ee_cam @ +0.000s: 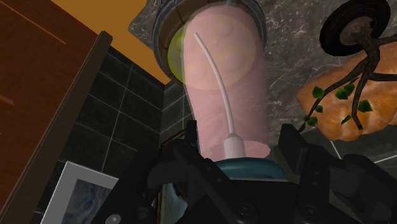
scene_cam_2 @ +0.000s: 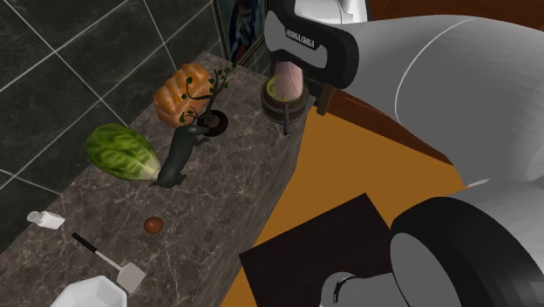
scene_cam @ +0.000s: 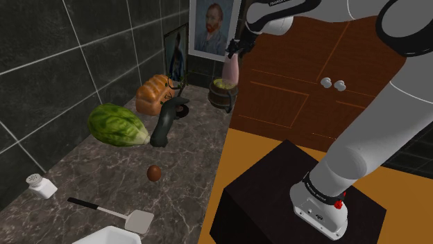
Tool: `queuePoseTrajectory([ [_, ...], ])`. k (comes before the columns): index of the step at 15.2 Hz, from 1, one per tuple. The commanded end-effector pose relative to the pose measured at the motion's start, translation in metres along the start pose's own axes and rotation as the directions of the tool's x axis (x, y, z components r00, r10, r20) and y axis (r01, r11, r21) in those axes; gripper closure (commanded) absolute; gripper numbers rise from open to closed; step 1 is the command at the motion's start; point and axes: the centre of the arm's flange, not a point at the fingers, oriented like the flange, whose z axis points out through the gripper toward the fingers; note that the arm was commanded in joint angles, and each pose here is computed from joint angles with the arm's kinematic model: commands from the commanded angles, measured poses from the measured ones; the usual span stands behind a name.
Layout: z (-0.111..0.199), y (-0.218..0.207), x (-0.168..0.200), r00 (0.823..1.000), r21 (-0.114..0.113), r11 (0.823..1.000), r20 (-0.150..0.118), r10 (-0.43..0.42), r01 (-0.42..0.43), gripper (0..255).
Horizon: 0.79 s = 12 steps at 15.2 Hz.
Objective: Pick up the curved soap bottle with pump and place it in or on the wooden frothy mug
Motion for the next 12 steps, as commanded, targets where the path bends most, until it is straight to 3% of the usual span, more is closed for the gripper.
queuePoseTrajectory([
  [1,0.0099,0.0,-0.0042,1.0,0.0,1.0,-0.001,0.0,0.0,255],
  [9,0.0127,0.0002,-0.0055,1.0,0.0,1.0,-0.001,0.0,0.0,255],
  [10,0.0128,0.0003,-0.0054,1.0,0.0,1.0,-0.001,0.0,0.0,0],
  [12,0.0129,0.0003,-0.0053,1.0,0.0,1.0,-0.001,0.0,0.0,0],
])
